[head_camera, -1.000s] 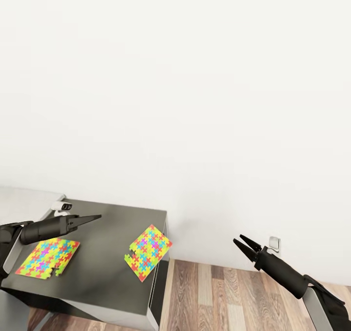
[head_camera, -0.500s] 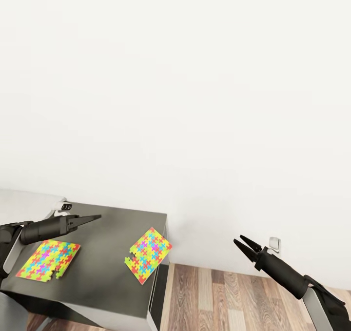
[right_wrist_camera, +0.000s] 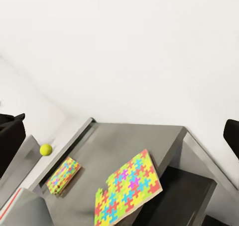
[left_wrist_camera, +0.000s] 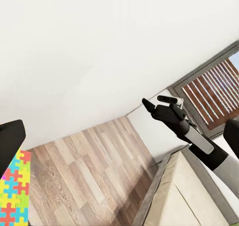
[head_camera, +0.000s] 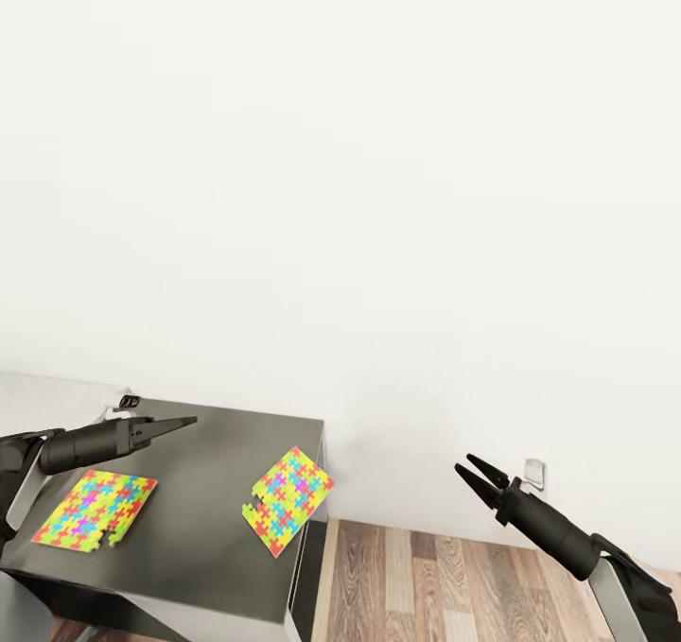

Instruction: Put all the toys in the child's room - the three board games (two on the bed and one on the table), the two jigsaw puzzles on the table, and the tennis ball on the table - inside the toy box on the table in the child's room.

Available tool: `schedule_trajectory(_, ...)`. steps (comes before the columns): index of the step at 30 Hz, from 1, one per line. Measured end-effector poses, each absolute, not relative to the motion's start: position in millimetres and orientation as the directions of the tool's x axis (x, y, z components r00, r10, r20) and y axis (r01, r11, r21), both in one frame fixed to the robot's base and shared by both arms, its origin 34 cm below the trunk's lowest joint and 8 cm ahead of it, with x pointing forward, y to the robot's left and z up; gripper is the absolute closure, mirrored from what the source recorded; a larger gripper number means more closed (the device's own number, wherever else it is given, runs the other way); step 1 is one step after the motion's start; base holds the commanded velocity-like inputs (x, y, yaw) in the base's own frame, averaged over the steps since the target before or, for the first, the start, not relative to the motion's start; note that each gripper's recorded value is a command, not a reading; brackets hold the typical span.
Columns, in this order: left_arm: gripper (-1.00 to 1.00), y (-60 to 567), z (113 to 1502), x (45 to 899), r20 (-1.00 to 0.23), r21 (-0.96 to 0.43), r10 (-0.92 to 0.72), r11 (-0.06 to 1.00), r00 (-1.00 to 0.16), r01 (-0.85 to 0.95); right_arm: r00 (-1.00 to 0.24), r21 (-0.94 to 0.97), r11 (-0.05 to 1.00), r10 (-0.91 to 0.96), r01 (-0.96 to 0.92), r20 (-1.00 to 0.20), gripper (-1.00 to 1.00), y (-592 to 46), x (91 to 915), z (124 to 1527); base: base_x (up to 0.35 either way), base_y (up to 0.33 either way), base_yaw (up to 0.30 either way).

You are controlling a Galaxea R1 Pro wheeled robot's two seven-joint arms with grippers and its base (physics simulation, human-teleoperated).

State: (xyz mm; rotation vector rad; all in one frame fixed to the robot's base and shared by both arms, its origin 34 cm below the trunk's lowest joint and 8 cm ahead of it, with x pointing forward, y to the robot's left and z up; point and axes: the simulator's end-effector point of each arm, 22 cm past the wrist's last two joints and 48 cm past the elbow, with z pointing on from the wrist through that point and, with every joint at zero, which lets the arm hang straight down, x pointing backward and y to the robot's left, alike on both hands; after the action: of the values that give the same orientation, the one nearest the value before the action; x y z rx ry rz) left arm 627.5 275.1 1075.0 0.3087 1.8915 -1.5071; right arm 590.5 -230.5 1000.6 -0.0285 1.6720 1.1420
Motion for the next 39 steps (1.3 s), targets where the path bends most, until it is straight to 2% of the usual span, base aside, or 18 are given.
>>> schedule_trajectory(33,-1.00,273.6,1102.6,621.7,-0.680,-0.730,-0.226,0.296,-0.698,0.616,-0.394,0.631,0.533,0.498,-0.564,-0.773,-1.00,-228.8,587.6,1026.6,0.000,0.000,0.000)
schedule_trajectory(39,-1.00,273.2,1107.5,620.5,-0.686,-0.725,-0.226,0.295,-0.691,0.623,-0.384,0.637,0.592,0.508,-0.494,-0.771,-1.00,-240.1,599.6,1019.3,0.000,0.000,0.000)
